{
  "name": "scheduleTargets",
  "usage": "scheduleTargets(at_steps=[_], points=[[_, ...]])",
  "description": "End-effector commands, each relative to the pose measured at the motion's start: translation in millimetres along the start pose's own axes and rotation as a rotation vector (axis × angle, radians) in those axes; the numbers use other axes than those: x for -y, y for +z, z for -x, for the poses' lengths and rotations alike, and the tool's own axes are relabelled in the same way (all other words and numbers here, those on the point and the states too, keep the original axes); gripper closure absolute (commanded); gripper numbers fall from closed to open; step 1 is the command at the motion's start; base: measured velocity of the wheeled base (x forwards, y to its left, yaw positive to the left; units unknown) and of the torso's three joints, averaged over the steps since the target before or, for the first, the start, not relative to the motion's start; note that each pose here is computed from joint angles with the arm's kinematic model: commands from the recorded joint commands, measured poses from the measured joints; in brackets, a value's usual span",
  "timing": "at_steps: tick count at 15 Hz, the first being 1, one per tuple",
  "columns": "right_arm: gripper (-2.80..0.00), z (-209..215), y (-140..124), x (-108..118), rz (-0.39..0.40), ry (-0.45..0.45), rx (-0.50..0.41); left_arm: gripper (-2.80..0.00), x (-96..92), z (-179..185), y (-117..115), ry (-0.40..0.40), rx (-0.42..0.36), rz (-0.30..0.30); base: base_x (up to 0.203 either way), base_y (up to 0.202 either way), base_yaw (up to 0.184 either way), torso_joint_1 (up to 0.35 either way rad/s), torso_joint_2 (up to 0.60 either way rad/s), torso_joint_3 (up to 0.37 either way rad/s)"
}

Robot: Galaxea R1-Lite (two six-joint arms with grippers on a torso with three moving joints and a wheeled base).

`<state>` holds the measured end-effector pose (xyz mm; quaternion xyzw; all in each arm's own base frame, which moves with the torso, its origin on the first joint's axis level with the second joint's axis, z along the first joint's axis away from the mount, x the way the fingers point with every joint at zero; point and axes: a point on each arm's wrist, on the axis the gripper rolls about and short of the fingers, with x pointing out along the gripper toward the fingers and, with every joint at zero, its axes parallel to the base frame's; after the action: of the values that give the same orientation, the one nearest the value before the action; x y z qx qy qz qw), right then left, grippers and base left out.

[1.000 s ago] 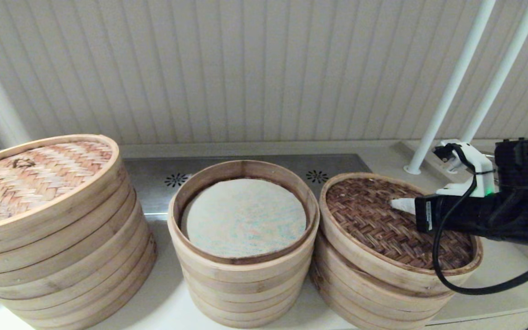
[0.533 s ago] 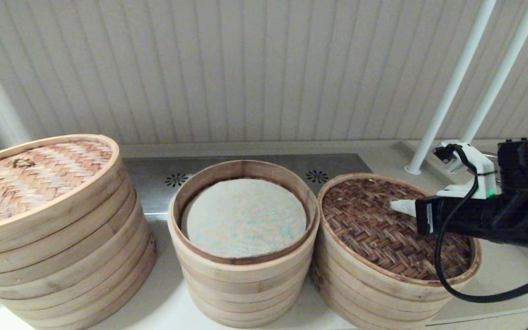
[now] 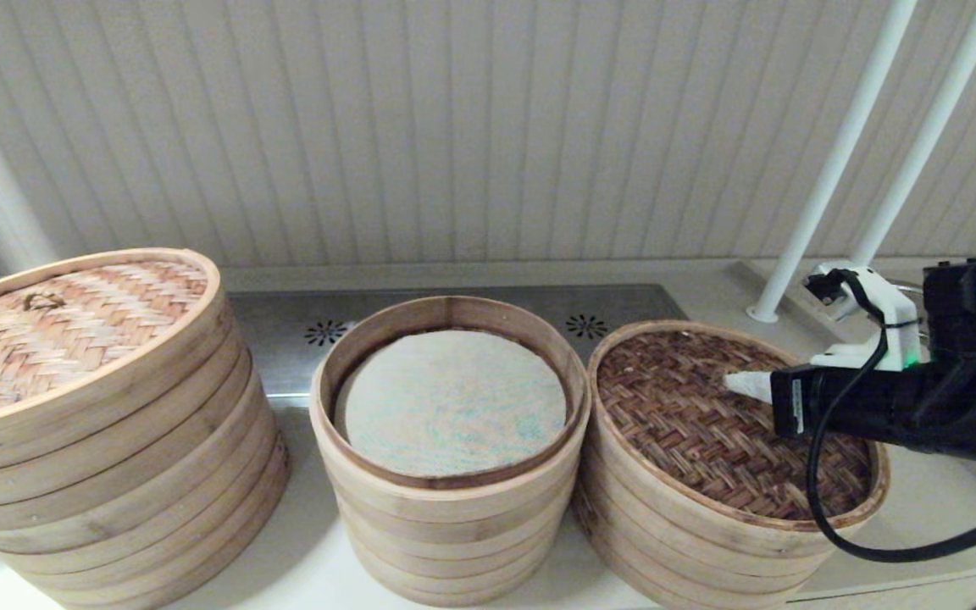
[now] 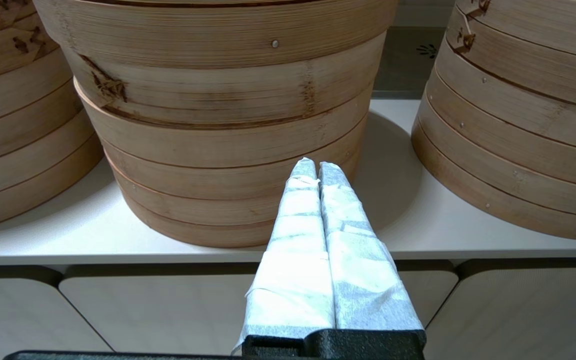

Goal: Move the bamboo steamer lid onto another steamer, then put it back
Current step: Put the steamer

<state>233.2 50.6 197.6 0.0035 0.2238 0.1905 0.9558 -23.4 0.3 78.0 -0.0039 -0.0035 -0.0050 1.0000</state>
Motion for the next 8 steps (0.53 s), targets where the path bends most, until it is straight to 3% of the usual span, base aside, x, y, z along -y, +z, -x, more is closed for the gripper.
scheduleTargets(at_steps=[1, 3, 4, 8], points=[[0.00, -1.5, -1.3, 0.3, -0.001, 0.001, -0.007, 0.00, 0.0, 0.0, 0.1, 0.001, 0.001, 0.000, 0.000, 0.000, 0.000, 0.000, 0.00, 0.000], [0.00, -0.8, -1.5, 0.2, -0.001, 0.001, -0.006, 0.00, 0.0, 0.0, 0.1, 0.000, 0.001, 0.000, 0.000, 0.000, 0.000, 0.000, 0.00, 0.000], [-2.80, -0.7, -3.4, -0.1, 0.000, 0.001, -0.010, 0.00, 0.0, 0.0, 0.1, 0.001, 0.001, 0.000, 0.000, 0.000, 0.000, 0.000, 0.00, 0.000], [-2.80, 6.3, 1.6, -1.2, 0.004, 0.001, 0.025, 0.00, 0.0, 0.0, 0.0, 0.001, 0.000, 0.000, 0.000, 0.000, 0.000, 0.000, 0.00, 0.000]])
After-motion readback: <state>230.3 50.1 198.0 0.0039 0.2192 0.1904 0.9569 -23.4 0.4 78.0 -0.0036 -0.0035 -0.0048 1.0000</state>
